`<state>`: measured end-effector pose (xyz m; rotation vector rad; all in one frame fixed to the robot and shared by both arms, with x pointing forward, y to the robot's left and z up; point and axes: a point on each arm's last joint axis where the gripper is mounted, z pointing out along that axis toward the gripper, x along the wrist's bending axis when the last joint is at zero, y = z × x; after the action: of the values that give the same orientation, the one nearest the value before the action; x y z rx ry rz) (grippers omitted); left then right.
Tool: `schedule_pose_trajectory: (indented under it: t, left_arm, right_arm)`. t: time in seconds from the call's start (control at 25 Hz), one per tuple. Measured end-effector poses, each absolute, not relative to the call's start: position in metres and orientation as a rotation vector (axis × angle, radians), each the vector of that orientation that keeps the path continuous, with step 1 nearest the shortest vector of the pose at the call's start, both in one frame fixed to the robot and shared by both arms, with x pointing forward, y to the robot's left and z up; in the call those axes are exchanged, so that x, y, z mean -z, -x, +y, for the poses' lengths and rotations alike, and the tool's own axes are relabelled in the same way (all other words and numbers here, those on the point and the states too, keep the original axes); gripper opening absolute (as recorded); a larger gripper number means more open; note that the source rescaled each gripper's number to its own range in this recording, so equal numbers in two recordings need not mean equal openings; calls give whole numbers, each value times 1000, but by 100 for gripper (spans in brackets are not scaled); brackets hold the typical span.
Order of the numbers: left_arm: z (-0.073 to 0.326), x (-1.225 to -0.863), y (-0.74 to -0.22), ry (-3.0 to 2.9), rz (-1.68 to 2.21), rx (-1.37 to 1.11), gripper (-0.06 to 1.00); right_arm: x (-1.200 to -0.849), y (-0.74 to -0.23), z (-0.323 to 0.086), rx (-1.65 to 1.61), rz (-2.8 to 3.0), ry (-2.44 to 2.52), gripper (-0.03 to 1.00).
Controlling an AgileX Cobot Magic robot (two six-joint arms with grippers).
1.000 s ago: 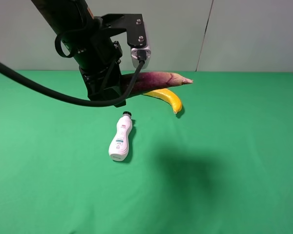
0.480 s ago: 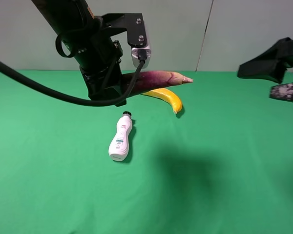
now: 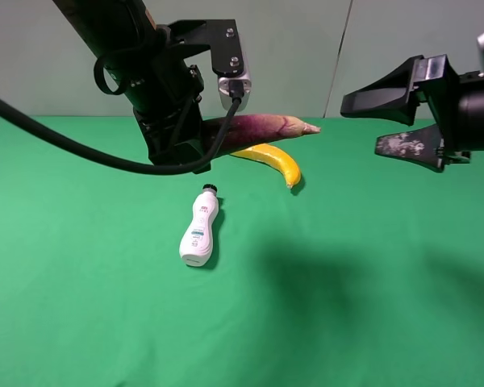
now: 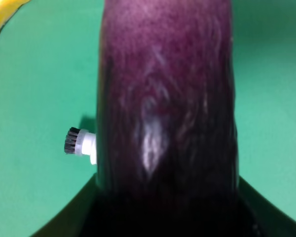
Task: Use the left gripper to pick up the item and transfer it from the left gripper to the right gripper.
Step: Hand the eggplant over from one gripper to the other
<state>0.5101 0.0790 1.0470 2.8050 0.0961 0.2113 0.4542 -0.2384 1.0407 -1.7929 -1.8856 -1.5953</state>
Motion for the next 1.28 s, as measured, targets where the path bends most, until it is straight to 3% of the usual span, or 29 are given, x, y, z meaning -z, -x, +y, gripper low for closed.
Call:
schedule_pose_trajectory:
  t: [0.56,0.92,1.28]
  left_arm:
    - [79,-1047,-510,-2804,96,-213,0]
    - [79,-1047,-510,-2804,96,-213,0]
    - [79,-1047,-510,-2803,96,-215,0]
  right_arm:
    - [-1009,-483,-225,1644,-1754,1530,100]
    - [-1024,-496,-225,1712,-1779,1476,100]
    - [-1007,-502,-223,1652,-1744,1457,100]
